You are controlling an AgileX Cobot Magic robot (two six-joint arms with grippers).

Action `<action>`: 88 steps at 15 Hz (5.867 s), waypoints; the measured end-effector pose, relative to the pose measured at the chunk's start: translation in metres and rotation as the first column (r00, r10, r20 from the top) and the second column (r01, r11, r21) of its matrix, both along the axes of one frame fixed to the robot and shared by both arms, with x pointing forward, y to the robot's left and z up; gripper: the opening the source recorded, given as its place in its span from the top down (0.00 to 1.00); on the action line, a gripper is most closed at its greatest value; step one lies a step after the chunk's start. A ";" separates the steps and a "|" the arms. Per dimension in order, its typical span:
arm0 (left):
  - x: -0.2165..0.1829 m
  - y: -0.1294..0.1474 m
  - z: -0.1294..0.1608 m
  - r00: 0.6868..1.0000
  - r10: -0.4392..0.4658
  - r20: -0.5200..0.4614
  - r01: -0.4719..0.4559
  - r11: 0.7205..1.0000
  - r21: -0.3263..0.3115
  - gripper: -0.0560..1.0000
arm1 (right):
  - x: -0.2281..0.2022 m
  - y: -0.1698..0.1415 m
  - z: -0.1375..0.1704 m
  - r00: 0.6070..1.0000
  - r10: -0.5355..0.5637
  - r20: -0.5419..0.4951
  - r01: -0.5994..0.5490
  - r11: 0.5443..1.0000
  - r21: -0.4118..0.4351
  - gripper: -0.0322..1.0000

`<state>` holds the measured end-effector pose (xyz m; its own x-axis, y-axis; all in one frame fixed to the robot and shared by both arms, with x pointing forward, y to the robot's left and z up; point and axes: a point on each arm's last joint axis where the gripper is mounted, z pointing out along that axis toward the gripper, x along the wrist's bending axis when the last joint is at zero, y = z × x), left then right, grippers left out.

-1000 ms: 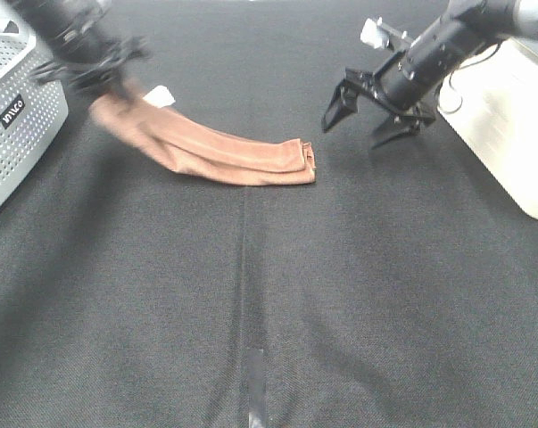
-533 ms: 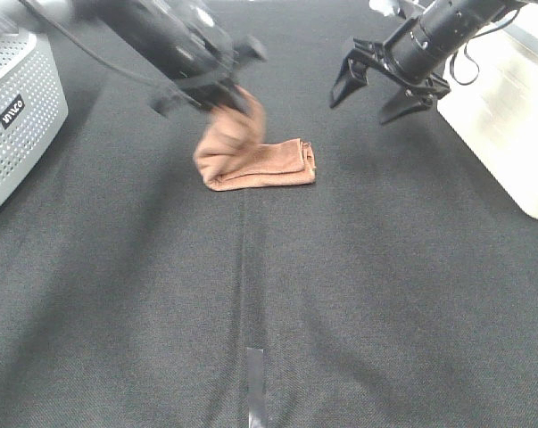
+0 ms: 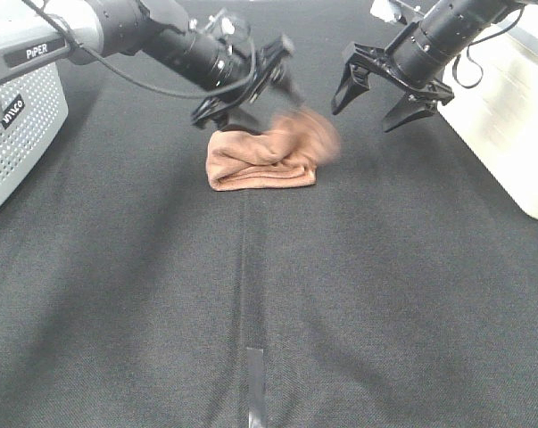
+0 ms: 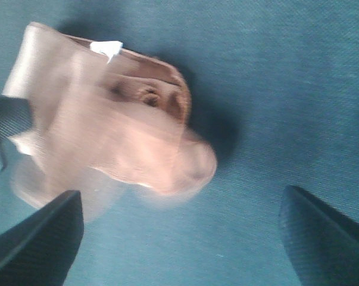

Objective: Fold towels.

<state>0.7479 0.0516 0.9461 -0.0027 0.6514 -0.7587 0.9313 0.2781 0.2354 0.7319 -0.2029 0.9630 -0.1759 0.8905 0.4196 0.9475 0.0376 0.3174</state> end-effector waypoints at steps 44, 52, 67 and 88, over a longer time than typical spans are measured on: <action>-0.115 0.164 0.304 0.812 -0.222 0.540 -0.085 0.870 0.485 0.22 | -0.195 -0.032 0.158 0.992 0.095 0.077 -0.077 0.974 -0.212 0.16; -0.323 0.204 0.215 0.923 -0.314 0.221 0.093 0.741 0.665 0.22 | -0.380 -0.064 0.146 0.956 0.062 0.288 0.012 0.969 -0.247 0.16; -0.505 0.230 0.108 0.705 -0.366 0.607 -0.164 0.749 0.642 0.22 | -0.490 -0.085 0.092 0.733 0.050 0.678 0.147 0.962 -0.229 0.16; -0.516 0.232 0.108 0.690 -0.271 0.671 -0.327 0.711 0.623 0.22 | -0.501 -0.084 0.091 0.677 -0.068 0.733 0.302 0.934 -0.191 0.16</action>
